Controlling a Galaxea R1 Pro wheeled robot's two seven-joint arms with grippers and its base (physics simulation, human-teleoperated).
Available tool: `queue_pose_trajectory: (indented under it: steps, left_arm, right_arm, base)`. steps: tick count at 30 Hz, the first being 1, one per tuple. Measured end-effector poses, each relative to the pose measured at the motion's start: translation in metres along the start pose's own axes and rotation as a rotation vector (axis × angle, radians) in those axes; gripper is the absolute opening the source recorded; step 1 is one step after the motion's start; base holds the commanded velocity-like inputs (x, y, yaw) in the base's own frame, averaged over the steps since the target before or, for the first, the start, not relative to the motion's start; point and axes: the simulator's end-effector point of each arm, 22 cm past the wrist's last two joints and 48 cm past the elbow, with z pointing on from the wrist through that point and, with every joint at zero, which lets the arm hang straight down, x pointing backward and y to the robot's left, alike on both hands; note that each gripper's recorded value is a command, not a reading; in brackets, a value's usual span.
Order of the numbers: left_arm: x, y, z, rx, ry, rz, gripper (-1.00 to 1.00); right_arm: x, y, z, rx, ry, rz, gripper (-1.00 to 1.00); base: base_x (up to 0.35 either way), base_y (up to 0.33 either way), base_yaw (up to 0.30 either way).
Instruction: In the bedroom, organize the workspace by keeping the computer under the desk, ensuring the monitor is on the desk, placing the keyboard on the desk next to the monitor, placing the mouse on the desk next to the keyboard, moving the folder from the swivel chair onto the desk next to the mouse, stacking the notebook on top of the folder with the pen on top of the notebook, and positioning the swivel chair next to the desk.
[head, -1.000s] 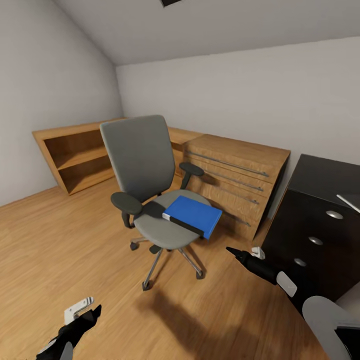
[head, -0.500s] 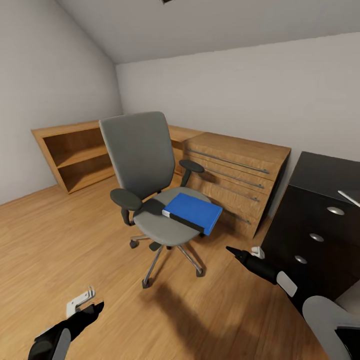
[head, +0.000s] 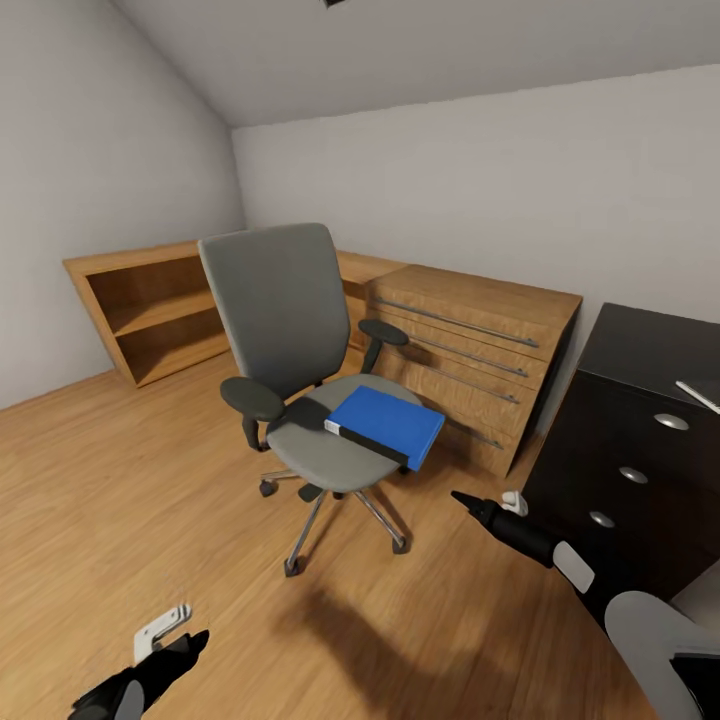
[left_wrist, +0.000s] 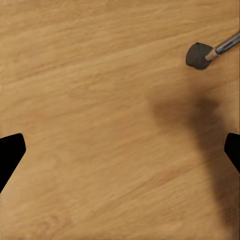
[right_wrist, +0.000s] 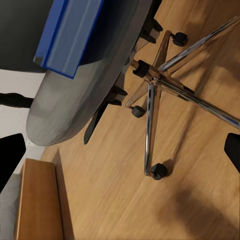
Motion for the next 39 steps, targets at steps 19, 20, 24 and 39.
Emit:
queue_pose_trajectory:
  steps: [19,20,24,39]
  left_arm:
    - [-0.001,0.004,0.003,-0.009,-0.033,-0.003,1.00]
    - [0.000,0.005,0.003,-0.009,-0.032,-0.003,1.00]
    - [0.006,0.006,0.005,-0.012,-0.021,-0.004,1.00]
    - [0.005,0.008,0.006,-0.016,-0.037,-0.004,1.00]
  right_arm:
    - [-0.008,0.034,0.000,-0.131,-0.003,0.004,1.00]
    - [-0.008,0.035,0.000,-0.135,-0.004,0.009,1.00]
    - [-0.009,0.036,0.000,-0.139,-0.007,0.016,1.00]
    - [-0.010,0.038,0.001,-0.144,-0.013,0.016,1.00]
  base:
    - [0.015,0.000,0.000]
    - [0.093,0.000,0.000]
    - [0.081,0.000,0.000]
    - [0.021,0.003,0.000]
